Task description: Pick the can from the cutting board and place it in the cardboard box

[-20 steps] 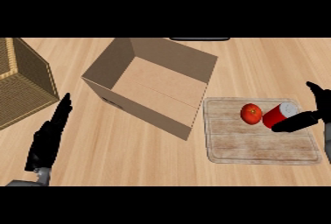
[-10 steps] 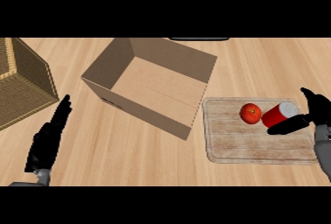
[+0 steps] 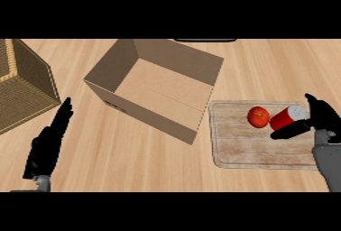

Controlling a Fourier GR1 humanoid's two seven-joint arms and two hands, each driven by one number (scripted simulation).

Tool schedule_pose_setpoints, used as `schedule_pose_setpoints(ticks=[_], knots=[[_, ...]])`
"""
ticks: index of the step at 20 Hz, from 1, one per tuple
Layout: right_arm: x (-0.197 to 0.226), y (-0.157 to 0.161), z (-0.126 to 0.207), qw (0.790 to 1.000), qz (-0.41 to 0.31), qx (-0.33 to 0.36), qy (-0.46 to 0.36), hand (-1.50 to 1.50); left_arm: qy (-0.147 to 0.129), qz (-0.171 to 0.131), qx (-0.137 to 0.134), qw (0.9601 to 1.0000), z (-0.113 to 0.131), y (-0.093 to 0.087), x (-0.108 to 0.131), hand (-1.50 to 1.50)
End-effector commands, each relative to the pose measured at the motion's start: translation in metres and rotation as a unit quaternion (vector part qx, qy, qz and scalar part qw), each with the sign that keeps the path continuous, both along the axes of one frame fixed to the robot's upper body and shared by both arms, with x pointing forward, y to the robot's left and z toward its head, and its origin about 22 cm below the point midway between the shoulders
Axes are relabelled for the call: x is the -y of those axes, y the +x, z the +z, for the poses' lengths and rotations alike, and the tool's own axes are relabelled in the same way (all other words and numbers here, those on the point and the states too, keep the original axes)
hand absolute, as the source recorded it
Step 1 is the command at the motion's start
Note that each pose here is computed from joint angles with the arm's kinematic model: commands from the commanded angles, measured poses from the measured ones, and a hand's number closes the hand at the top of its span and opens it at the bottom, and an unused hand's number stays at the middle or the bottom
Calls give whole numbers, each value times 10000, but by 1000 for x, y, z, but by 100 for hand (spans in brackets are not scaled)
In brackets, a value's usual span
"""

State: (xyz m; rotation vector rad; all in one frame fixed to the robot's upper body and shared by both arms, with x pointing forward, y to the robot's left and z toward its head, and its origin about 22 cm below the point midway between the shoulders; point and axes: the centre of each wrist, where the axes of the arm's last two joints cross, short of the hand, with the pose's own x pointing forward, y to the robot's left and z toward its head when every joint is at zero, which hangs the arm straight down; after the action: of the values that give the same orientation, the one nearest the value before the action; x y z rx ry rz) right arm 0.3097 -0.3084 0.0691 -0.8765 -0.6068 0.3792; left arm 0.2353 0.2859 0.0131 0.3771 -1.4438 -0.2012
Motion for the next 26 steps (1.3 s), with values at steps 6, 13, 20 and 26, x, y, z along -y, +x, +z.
schedule_pose_setpoints(ticks=[6,13,20,26], knots=[[-12,-10,-16,9999,-77,74,23,-150,53,6,-3,10000,-4,4,11,0],[-9,22,-37,9998,11,-158,97,-150,-59,-14,3,10000,-27,-5,9,0],[-6,1,-30,9991,13,-225,360,150,27,78,-80,9999,3,11,-11,0],[-6,7,-39,9963,57,143,-847,150,-31,-56,12,10000,12,8,-7,0]])
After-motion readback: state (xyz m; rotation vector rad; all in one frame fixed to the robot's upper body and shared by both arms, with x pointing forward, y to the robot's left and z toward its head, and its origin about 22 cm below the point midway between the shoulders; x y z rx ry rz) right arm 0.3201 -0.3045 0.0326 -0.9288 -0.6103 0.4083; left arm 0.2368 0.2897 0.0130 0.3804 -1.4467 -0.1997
